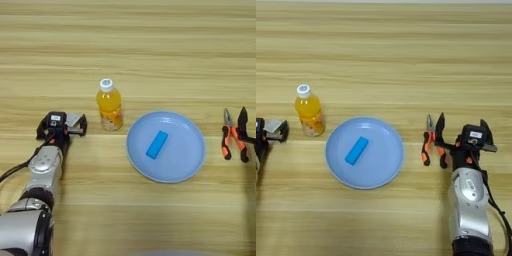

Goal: Move the objects on the table

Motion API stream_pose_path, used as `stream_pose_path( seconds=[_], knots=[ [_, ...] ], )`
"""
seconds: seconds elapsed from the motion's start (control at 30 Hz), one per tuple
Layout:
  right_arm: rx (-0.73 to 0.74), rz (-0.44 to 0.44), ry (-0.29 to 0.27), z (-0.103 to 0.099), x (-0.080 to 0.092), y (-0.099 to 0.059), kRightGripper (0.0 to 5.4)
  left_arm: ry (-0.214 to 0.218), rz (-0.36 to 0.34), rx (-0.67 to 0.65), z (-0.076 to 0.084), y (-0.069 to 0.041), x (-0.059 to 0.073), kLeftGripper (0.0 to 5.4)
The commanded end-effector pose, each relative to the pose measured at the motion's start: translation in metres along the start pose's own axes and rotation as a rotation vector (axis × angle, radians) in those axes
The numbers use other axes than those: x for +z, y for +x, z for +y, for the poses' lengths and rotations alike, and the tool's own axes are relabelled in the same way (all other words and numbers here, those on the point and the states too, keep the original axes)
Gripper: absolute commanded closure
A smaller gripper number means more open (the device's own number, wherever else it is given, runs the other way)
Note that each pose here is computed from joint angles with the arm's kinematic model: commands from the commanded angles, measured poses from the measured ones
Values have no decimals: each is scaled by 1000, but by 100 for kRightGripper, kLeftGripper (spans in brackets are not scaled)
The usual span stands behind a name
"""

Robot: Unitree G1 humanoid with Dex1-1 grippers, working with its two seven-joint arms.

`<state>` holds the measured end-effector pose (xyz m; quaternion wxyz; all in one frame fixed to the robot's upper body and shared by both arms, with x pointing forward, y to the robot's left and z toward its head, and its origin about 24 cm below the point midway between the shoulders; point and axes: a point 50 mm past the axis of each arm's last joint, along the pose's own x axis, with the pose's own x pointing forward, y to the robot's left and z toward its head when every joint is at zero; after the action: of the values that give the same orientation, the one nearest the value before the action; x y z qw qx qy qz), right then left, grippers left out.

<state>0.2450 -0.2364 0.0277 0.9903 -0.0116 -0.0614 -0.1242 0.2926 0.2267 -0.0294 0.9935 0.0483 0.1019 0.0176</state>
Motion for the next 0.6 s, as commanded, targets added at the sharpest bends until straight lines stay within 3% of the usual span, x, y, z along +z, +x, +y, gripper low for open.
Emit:
stream_pose_path(
  seconds=[0.03,0.6],
  knots=[
    [7,-8,-2,0,2,2,0,1,53,4,2,-3,-9,11],
    [3,-7,-1,-1,2,2,0,-2,57,-4,2,-3,-9,159]
  ],
)
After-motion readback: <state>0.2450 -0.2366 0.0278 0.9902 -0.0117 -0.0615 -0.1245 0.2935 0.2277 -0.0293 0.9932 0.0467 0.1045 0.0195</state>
